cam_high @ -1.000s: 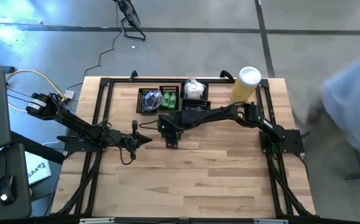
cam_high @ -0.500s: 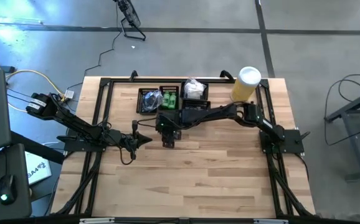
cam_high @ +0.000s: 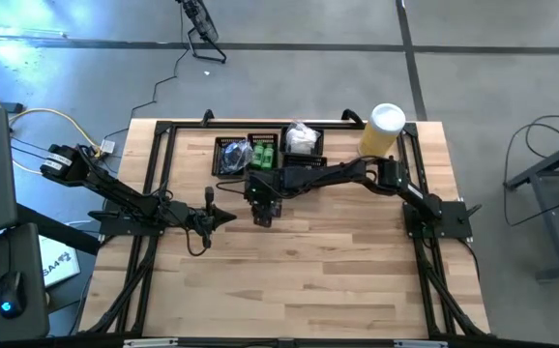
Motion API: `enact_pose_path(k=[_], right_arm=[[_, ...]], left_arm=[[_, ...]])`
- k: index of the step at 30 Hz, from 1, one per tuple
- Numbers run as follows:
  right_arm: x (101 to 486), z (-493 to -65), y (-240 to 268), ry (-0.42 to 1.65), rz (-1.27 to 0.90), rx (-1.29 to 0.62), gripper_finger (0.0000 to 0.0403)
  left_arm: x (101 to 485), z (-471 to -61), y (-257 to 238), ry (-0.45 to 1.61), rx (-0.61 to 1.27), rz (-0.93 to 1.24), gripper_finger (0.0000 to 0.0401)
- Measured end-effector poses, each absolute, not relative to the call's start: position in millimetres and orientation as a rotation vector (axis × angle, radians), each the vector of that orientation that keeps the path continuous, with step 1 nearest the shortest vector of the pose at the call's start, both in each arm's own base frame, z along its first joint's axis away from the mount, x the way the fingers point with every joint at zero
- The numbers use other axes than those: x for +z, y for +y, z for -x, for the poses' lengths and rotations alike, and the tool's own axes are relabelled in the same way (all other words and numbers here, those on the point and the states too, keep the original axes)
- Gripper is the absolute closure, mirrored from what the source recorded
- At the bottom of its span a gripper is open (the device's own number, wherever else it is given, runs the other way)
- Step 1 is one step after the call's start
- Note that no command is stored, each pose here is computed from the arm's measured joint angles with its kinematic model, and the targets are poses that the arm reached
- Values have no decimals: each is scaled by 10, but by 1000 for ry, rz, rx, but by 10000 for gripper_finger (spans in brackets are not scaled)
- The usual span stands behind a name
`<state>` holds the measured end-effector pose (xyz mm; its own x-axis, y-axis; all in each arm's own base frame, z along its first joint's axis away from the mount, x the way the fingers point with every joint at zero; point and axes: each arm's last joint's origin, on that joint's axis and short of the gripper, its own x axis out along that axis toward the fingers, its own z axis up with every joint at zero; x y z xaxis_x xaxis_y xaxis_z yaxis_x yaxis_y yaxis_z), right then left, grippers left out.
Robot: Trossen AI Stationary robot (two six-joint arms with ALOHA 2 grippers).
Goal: Pick & Place Travel size toiletries
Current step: Put the blue shave cream into the bottom black bin
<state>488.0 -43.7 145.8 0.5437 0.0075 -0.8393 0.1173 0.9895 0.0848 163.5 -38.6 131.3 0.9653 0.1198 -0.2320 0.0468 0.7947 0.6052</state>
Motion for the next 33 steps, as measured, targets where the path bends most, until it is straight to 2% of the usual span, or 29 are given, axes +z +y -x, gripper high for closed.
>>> enact_pose_path(k=[18, 33], right_arm=[[1414, -4888, -430, 952, -153, -46, 166], [1413, -4886, -423, 955, -124, -26, 267]], left_arm=[[1312, -1635, -386, 266, 39, -653, 401], [1312, -1635, -386, 266, 39, -653, 401]])
